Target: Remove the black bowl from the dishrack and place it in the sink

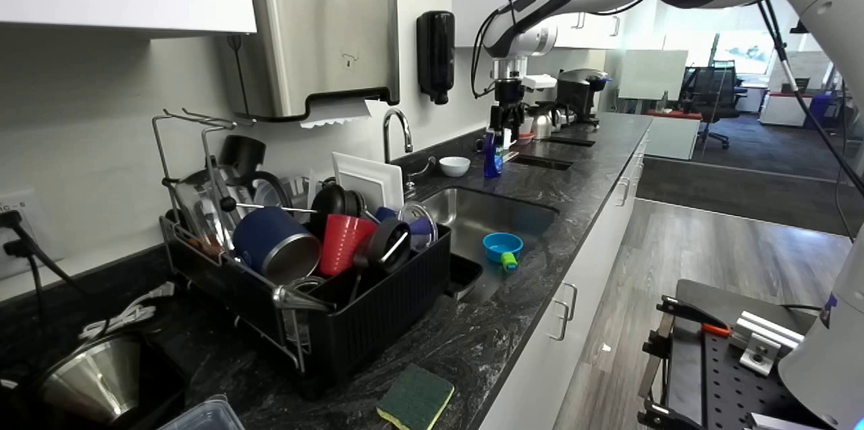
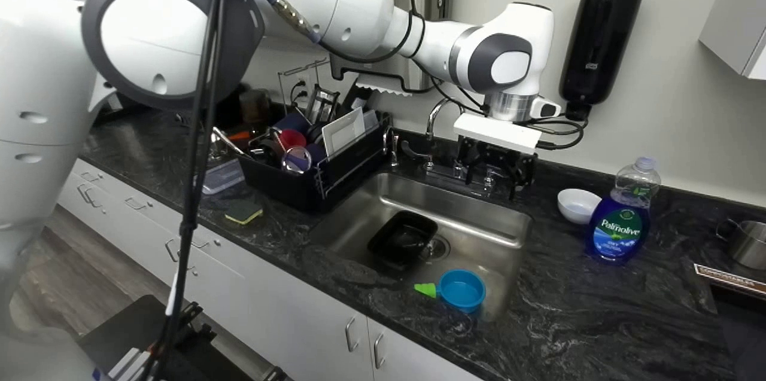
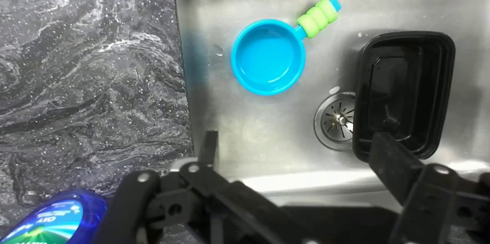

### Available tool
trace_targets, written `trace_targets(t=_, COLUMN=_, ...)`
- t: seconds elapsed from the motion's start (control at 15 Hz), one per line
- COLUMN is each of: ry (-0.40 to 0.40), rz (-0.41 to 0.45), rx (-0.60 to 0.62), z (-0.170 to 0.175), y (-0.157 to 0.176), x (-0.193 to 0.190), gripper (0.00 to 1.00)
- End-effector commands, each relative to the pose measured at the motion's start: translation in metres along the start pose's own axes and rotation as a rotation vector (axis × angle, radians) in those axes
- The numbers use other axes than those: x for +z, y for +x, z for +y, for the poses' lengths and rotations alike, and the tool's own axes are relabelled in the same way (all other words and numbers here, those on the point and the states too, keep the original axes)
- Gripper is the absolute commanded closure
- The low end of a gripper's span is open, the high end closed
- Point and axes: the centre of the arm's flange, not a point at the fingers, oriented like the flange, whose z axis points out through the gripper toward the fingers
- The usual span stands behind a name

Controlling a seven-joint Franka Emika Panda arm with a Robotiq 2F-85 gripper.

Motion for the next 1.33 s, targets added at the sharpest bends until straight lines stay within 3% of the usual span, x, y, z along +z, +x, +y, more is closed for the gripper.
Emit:
trace_targets(t=0.0, ry=-0.017, rz=-0.025, rx=-0.061, z=-0.013, y=-0.032, x=-0.006, gripper=0.00)
trace_targets(t=0.53, ry=0.013, rz=-0.080, rx=-0.173, z=-0.038, y=-0.062, x=0.007, gripper=0.00)
trace_targets(t=1.27, ry=0.033, rz=-0.091, rx=-0.274, z=-0.124, y=-0.041, x=0.014, gripper=0.00)
